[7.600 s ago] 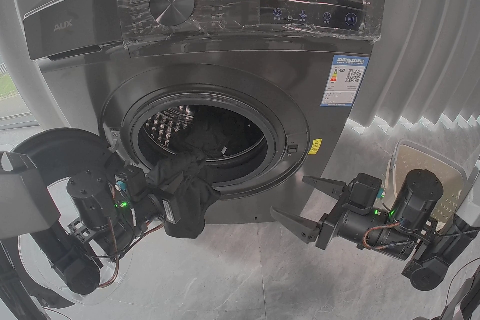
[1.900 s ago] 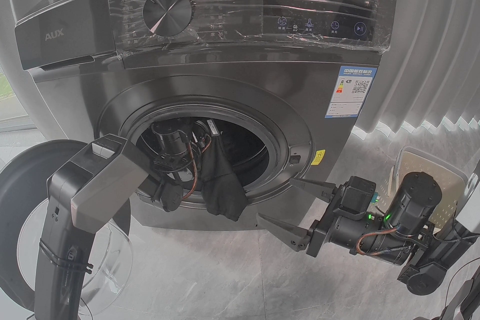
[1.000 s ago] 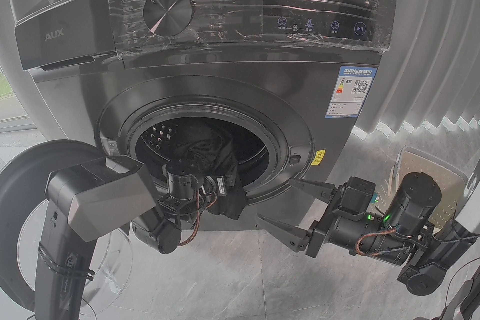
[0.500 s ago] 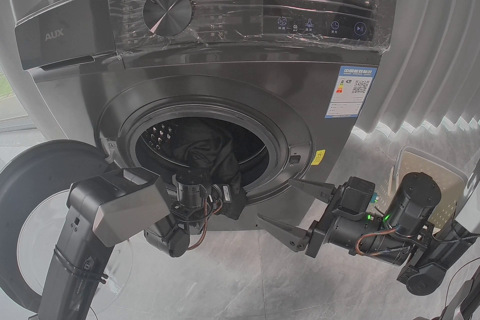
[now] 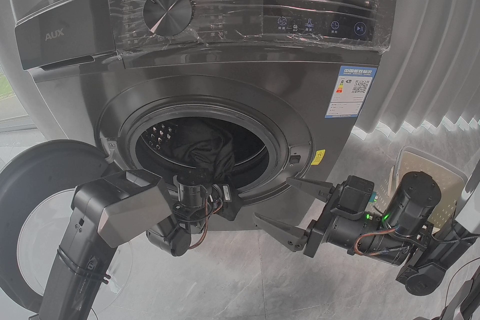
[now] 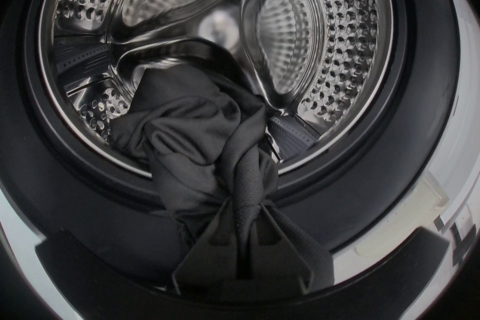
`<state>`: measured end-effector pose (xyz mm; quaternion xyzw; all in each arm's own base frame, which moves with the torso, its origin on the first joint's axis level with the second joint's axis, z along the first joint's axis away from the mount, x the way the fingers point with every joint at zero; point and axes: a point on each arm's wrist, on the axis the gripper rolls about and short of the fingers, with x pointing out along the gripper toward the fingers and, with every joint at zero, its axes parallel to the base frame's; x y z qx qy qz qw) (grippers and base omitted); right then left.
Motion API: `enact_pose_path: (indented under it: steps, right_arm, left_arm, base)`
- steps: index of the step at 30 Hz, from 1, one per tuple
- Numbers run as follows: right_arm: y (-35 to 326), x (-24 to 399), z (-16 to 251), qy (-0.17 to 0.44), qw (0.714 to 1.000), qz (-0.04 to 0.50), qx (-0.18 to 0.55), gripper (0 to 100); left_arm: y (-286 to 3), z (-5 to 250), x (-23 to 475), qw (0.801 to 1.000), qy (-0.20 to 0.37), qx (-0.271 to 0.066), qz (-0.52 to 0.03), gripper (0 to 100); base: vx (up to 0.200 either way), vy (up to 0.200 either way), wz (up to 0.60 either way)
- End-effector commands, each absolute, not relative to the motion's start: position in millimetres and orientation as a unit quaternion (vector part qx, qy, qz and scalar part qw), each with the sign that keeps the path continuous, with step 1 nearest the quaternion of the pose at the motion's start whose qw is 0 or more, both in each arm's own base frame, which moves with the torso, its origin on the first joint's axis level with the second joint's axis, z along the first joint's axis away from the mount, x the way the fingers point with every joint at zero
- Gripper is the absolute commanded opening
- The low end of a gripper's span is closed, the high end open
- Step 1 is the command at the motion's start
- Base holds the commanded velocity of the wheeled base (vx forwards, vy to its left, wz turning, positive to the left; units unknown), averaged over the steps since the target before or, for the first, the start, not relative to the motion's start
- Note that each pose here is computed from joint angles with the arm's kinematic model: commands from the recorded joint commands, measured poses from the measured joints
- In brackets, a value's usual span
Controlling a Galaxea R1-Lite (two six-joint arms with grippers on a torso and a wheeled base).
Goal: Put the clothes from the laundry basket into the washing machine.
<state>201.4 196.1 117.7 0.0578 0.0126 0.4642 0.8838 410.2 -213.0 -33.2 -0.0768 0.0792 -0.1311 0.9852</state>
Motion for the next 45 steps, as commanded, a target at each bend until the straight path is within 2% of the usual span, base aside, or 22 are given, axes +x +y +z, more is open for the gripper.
enact_pose_path:
  steps: [1, 4, 10, 16, 41, 42, 45]
  right_arm:
    - [196, 201, 118, 0.011, 0.883, 0.465, 0.058, 100]
    - [196, 201, 118, 0.011, 0.883, 0.465, 0.058, 100]
    - [196, 201, 118, 0.011, 0.883, 0.465, 0.058, 100]
    - [196, 201, 119, 0.010, 0.883, 0.465, 0.059, 100]
    - [195, 200, 122, 0.005, 0.883, 0.466, 0.060, 100]
    - [195, 200, 122, 0.005, 0.883, 0.466, 0.060, 100]
    - [196, 199, 122, 0.005, 0.882, 0.468, 0.060, 100]
  left_arm:
    - [-214, -16, 419, 0.986, 0.048, -0.088, -0.130, 0]
    - [-212, 15, 429, 0.987, -0.001, -0.106, -0.122, 0]
    - [-201, 62, 450, 0.984, -0.083, -0.131, -0.088, 0]
    - [-192, 88, 465, 0.977, -0.135, -0.146, -0.073, 0]
    - [-188, 84, 479, 0.978, -0.134, -0.144, -0.067, 0]
    - [-189, 83, 479, 0.978, -0.132, -0.144, -0.068, 100]
    - [-190, 80, 480, 0.979, -0.130, -0.144, -0.068, 100]
  base:
    - [0.000, 0.000, 0.00]
    - [0.000, 0.000, 0.00]
    - [0.000, 0.000, 0.00]
    - [0.000, 0.000, 0.00]
    - [0.000, 0.000, 0.00]
    - [0.000, 0.000, 0.00]
    - [0.000, 0.000, 0.00]
